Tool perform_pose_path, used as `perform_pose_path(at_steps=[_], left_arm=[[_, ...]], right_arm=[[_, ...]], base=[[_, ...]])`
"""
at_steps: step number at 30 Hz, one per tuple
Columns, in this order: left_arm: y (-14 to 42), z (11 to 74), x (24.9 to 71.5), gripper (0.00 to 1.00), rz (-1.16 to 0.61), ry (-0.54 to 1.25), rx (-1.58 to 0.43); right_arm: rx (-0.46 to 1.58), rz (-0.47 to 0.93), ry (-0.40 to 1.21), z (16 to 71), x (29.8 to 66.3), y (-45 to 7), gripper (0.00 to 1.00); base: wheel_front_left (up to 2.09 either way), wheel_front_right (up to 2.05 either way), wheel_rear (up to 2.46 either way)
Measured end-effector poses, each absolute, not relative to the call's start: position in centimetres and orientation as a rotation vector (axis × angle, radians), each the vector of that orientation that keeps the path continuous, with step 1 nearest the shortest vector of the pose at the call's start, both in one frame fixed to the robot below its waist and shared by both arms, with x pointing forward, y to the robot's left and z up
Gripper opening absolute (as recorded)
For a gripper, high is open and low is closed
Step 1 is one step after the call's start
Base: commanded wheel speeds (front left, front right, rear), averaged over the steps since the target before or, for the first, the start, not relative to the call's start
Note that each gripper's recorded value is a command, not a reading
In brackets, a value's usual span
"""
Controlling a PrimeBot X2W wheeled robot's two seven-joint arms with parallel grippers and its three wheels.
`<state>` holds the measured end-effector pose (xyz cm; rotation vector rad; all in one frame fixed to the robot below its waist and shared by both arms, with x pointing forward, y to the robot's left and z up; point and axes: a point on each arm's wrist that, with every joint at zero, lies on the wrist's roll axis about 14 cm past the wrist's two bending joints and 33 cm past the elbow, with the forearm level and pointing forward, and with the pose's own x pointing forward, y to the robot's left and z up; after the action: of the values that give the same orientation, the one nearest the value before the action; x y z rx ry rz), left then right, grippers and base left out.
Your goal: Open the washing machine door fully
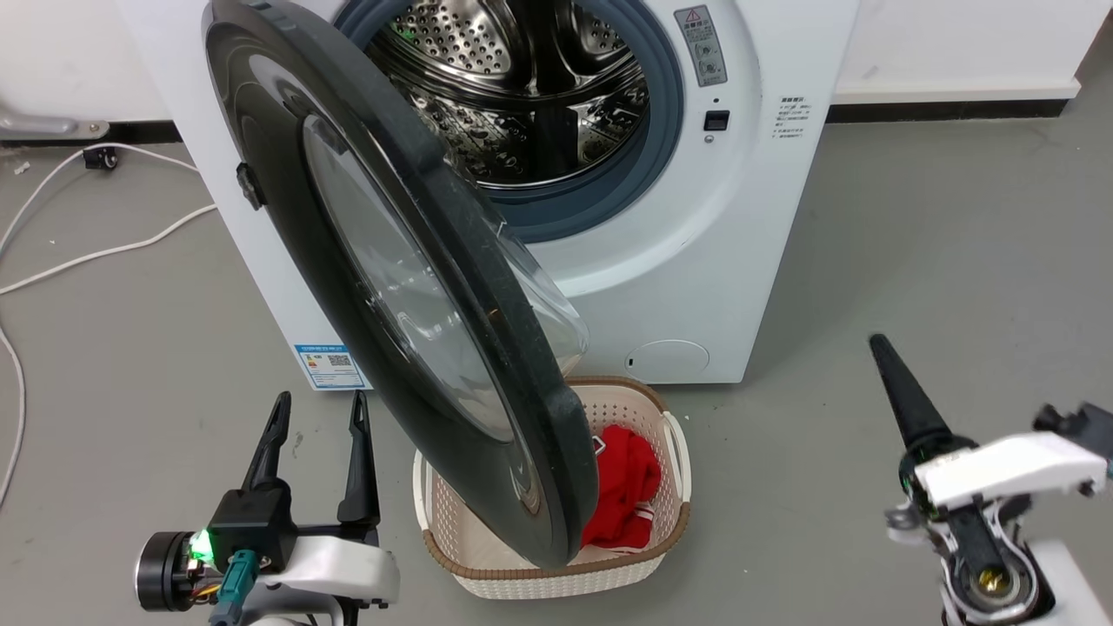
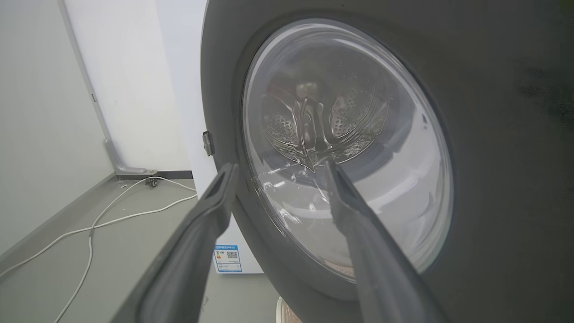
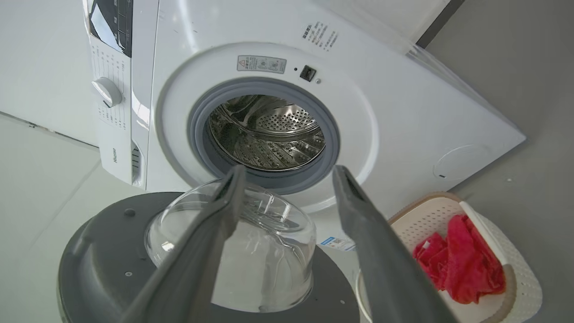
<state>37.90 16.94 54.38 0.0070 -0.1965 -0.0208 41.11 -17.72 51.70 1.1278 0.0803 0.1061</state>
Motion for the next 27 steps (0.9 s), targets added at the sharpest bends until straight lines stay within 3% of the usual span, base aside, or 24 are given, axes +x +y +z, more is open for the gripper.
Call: perform_pose_path(at_steps=[2, 3, 8, 16, 21, 27], left_arm=[[17.0, 54.4, 37.8, 1.0, -0.02, -0.197, 0.008], [17.1, 54.5, 37.8, 1.0, -0.018, -0.199, 0.01], [17.2, 54.6, 37.7, 1.0, -0.014, -0.202, 0.011], [17.4, 54.7, 37.8, 1.0, -0.01, -0.205, 0.014], [17.5, 54.7, 37.8, 1.0, -0.009, -0.205, 0.023], [17.6, 54.8, 37.7, 1.0, -0.011, -0.209, 0.029]], right_arm=[[1.031, 0.069, 0.034, 51.5, 40.4, -18.7, 1.0], [0.848, 0.028, -0.035, 51.5, 39.4, -20.1, 1.0], [0.475, 0.006, -0.134, 52.8, 38.3, -21.8, 1.0], [0.066, 0.0, -0.318, 58.5, 36.7, -21.0, 1.0], [-0.044, 0.042, -0.302, 58.9, 35.6, -19.1, 1.0], [0.024, 0.051, -0.21, 56.2, 34.7, -18.7, 1.0]], base=[[0.0, 0.0, 0.0], [0.0, 0.0, 0.0], [0.0, 0.0, 0.0], [0.0, 0.0, 0.0], [0.0, 0.0, 0.0], [0.0, 0.0, 0.0]])
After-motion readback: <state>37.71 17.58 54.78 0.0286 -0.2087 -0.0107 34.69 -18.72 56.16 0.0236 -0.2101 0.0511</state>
